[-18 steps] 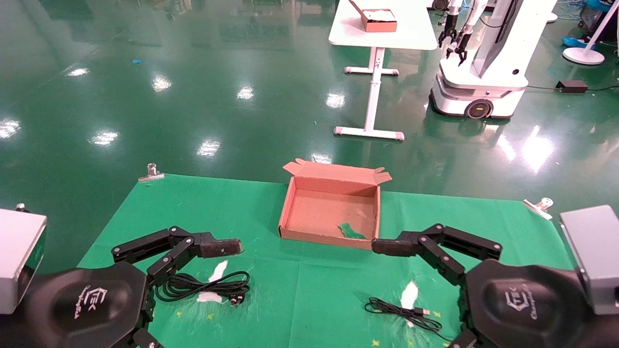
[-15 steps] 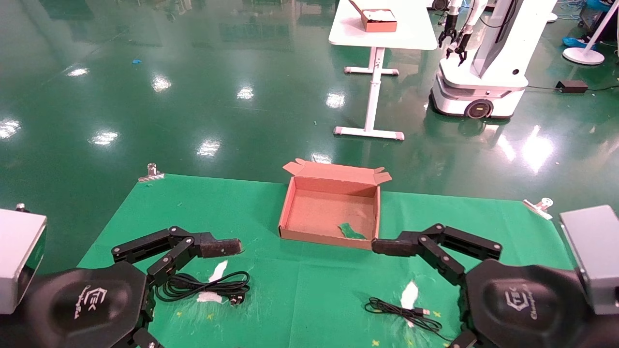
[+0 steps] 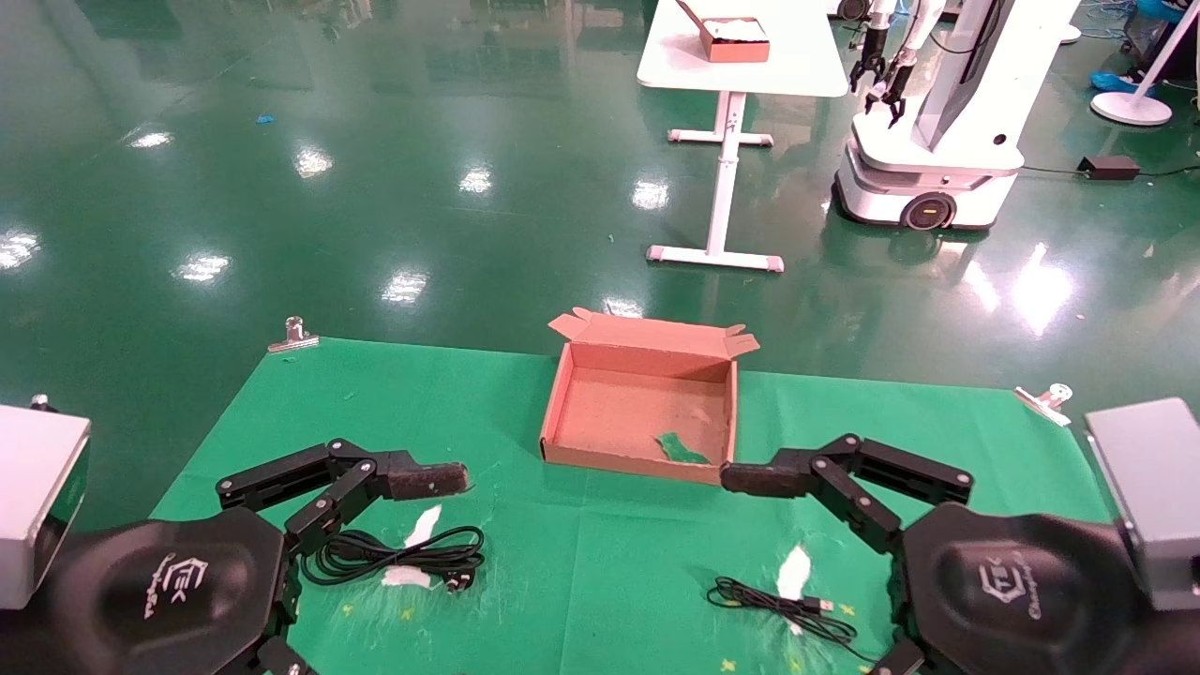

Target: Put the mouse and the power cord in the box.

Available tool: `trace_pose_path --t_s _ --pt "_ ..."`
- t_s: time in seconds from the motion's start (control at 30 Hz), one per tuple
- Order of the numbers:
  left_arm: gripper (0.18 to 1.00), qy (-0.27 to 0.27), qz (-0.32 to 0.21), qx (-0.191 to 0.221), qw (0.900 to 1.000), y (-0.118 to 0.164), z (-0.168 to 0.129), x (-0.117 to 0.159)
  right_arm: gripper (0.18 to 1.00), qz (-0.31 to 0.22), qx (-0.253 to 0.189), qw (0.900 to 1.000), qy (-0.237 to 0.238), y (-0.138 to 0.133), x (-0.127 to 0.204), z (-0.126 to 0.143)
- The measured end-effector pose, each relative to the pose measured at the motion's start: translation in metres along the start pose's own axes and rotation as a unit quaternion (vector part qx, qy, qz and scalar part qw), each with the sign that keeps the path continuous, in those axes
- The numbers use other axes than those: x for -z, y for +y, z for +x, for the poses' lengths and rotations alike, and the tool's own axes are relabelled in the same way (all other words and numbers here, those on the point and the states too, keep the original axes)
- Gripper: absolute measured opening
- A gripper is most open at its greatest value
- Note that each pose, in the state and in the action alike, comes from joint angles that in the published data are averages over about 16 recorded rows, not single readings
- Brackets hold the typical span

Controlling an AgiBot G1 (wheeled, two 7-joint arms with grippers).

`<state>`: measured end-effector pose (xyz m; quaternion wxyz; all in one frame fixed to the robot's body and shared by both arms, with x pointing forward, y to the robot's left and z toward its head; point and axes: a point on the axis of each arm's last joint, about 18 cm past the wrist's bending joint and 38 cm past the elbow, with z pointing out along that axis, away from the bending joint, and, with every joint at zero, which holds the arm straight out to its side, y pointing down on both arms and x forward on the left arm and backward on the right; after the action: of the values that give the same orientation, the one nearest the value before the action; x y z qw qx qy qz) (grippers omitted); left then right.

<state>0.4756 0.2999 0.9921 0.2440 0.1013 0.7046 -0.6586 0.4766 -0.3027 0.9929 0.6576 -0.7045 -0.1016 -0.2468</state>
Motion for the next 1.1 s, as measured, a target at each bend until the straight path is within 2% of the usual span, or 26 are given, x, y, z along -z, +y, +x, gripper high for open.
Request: trace_pose_path --t_s 0.4,0.67,0.87,1.1 --pt "1.000 0.000 -0.026 -0.012 0.9996 0.009 -0.005 -0.002 1.001 -0.017 -0.003 1.000 0.005 0.012 0.005 0.003" --pt "1.000 0.002 -0.102 -0.045 0.9938 0.038 -0.028 -0.010 1.001 -0.076 0.003 0.997 0.019 0.047 0.015 0.018" --pt "1.000 0.010 -0.191 -0.082 0.9782 0.076 -0.058 -0.020 1.001 -0.155 0.024 0.987 0.035 0.087 0.023 0.043" --pt "1.000 0.019 -0.303 -0.122 0.9451 0.125 -0.098 -0.025 1.001 -0.263 0.071 0.961 0.051 0.136 0.027 0.082"
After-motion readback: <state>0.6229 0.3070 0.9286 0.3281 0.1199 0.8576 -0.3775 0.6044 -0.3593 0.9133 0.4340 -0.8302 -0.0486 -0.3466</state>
